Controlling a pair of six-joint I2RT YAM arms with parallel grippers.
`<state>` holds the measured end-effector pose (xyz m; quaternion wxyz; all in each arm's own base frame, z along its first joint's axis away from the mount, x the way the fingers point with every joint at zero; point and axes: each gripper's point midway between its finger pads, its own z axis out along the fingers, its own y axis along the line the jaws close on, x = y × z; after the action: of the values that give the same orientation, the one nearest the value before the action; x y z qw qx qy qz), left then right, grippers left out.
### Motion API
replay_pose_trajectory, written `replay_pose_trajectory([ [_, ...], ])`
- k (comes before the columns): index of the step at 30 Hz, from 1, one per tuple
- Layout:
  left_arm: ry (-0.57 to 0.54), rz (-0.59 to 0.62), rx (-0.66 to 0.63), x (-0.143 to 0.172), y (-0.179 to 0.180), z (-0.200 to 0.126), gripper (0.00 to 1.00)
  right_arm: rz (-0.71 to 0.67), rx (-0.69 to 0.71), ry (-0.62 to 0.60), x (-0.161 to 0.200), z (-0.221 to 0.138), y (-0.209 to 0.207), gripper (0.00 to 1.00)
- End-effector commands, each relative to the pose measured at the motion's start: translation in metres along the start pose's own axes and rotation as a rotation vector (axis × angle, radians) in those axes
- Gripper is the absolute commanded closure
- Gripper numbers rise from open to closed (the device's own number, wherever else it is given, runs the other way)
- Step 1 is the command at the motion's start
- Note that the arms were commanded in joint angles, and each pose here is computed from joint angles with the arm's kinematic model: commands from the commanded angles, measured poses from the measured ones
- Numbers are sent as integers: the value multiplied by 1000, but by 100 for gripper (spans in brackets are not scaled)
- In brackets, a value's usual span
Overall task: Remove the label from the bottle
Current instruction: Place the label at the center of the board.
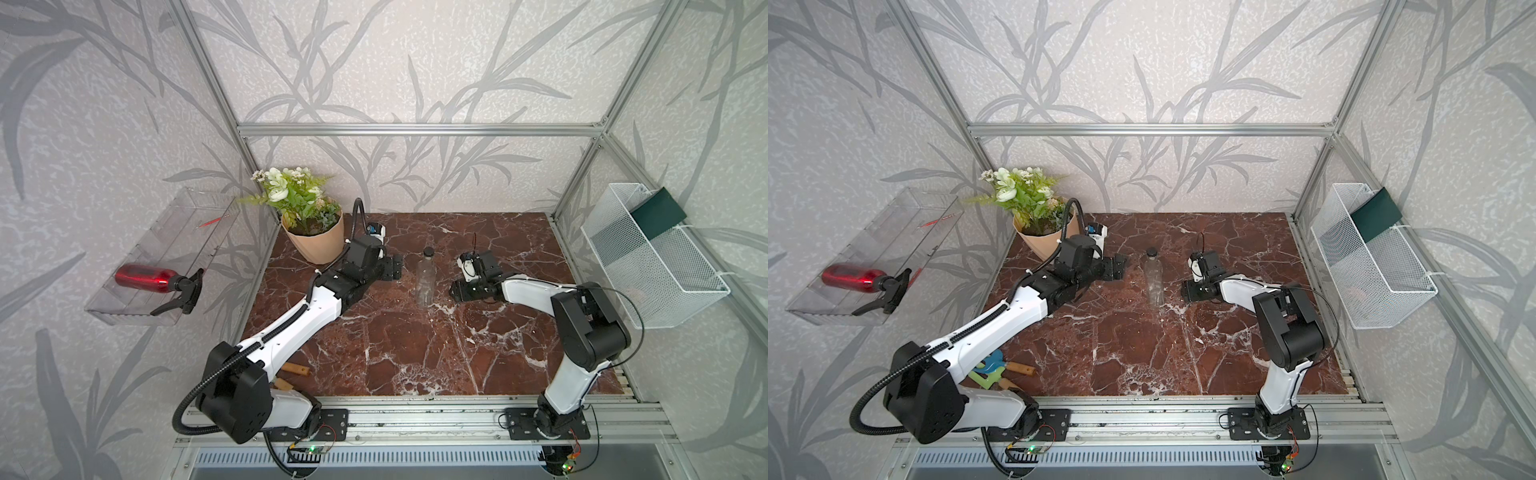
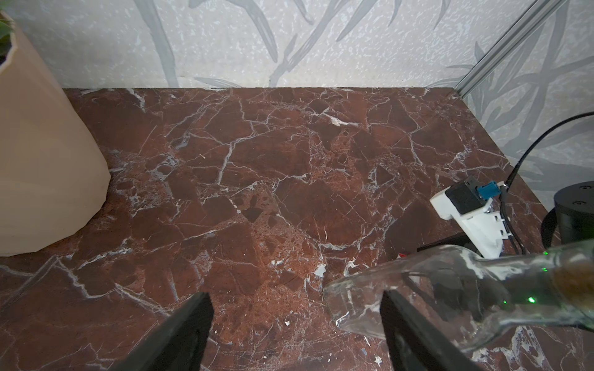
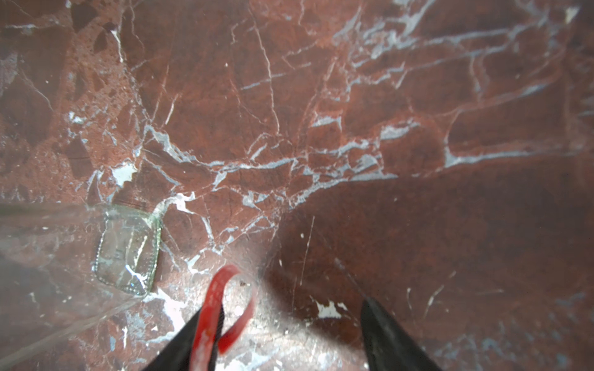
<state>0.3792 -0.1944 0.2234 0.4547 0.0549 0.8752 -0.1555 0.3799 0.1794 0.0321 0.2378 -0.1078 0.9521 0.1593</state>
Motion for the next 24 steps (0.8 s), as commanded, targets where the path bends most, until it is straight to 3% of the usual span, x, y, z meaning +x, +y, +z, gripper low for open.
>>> replay_pose_trajectory([
  [1,8,-20,-4,5,3,5,15,26,27,20,-3,-4,-4,27],
  [14,-4,-27,3,3,3,6,15,145,200,185,39,-7,-35,23],
  [24,-11,-32,-2,3,5,5,15,174,159,236,47,-15,-25,23],
])
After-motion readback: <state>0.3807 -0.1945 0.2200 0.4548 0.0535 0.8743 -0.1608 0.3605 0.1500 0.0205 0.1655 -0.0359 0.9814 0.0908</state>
